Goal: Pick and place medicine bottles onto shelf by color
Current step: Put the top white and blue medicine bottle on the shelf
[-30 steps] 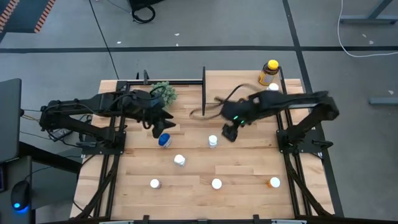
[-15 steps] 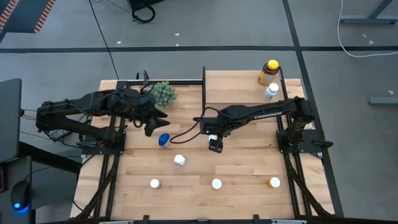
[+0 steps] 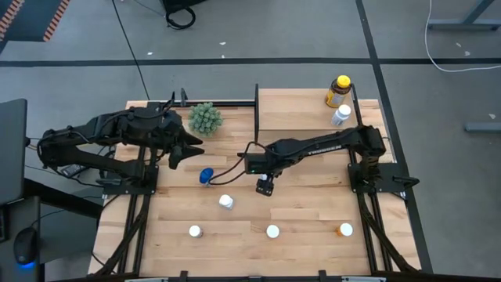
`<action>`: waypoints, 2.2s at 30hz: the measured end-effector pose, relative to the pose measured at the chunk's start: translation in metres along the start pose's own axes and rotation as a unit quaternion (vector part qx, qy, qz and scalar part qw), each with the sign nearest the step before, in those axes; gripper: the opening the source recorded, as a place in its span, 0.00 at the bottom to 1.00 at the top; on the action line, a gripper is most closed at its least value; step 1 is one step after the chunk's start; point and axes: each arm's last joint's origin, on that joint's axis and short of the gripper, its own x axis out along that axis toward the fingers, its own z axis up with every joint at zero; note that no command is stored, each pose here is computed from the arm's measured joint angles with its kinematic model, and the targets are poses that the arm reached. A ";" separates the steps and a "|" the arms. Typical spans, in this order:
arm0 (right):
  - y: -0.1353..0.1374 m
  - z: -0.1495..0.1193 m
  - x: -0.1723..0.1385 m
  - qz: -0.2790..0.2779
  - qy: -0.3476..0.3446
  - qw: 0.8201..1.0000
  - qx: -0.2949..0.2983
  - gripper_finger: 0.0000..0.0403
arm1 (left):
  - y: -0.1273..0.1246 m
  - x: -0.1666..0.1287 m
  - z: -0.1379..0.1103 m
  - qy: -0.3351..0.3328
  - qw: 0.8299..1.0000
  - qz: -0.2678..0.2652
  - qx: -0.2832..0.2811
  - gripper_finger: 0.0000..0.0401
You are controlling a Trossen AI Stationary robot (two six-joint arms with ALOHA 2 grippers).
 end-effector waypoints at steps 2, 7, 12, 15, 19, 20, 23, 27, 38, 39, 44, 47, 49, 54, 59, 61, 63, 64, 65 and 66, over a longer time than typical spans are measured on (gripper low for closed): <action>0.000 0.000 0.006 -0.006 0.012 1.000 0.000 0.87 | 0.000 -0.001 -0.001 0.002 1.000 0.001 0.000 0.53; 0.002 -0.001 0.016 -0.014 0.028 1.000 -0.001 0.87 | 0.000 -0.002 0.000 0.000 1.000 0.000 0.000 0.53; 0.001 0.000 0.019 -0.017 0.029 0.999 0.001 0.87 | 0.000 -0.002 0.000 -0.002 1.000 -0.001 -0.003 0.53; -0.001 0.000 0.022 -0.016 0.029 0.999 0.006 0.87 | -0.001 -0.002 0.001 -0.009 1.000 -0.006 -0.016 0.52; -0.005 -0.006 0.033 -0.014 0.048 0.999 0.013 0.85 | -0.003 -0.002 0.004 -0.024 1.000 -0.015 -0.013 0.51; -0.005 -0.007 0.035 -0.012 0.051 0.999 0.015 0.84 | -0.003 -0.002 0.005 -0.025 0.999 -0.015 -0.013 0.51; -0.005 -0.010 0.038 -0.010 0.060 0.998 0.019 0.82 | -0.003 -0.002 0.005 -0.025 0.999 -0.015 -0.013 0.52; -0.005 -0.009 0.038 -0.008 0.057 0.998 0.017 0.77 | -0.003 -0.002 0.005 -0.026 0.999 -0.015 -0.013 0.51; -0.003 -0.005 0.038 0.000 0.038 0.999 0.023 0.70 | -0.003 -0.002 0.005 -0.026 0.999 -0.016 -0.013 0.52; -0.003 -0.005 0.038 0.000 0.038 0.999 0.023 0.70 | -0.003 -0.002 0.005 -0.026 0.999 -0.016 -0.013 0.52; -0.003 -0.005 0.038 0.000 0.038 0.999 0.022 0.70 | -0.003 -0.002 0.005 -0.026 0.999 -0.016 -0.013 0.51; -0.005 -0.005 0.039 -0.001 0.038 0.999 0.030 0.69 | -0.003 -0.002 0.005 -0.025 0.999 -0.016 -0.013 0.50; -0.006 -0.004 0.039 -0.002 0.037 0.999 0.033 0.67 | -0.003 -0.002 0.005 -0.025 0.999 -0.016 -0.013 0.50; -0.008 -0.004 0.036 -0.004 0.045 0.998 0.049 0.56 | -0.003 -0.002 0.005 -0.025 0.999 -0.016 -0.013 0.52; -0.008 -0.002 0.030 -0.003 0.043 0.998 0.052 0.45 | -0.003 -0.002 0.005 -0.025 0.999 -0.016 -0.013 0.51; -0.008 -0.003 0.029 -0.002 0.043 0.998 0.053 0.45 | -0.003 -0.002 0.005 -0.026 0.999 -0.016 -0.013 0.51; -0.009 -0.005 0.027 -0.007 0.051 0.997 0.052 0.45 | -0.003 -0.002 0.005 -0.026 0.999 -0.016 -0.013 0.50; -0.010 -0.005 0.026 -0.007 0.052 0.997 0.053 0.46 | -0.003 -0.002 0.005 -0.026 0.999 -0.016 -0.013 0.50; -0.010 -0.005 0.026 -0.007 0.051 0.997 0.053 0.47 | -0.003 -0.002 0.005 -0.026 0.999 -0.016 -0.013 0.50; -0.010 -0.005 0.025 -0.009 0.052 0.997 0.053 0.48 | -0.003 -0.002 0.005 -0.025 0.999 -0.016 -0.013 0.51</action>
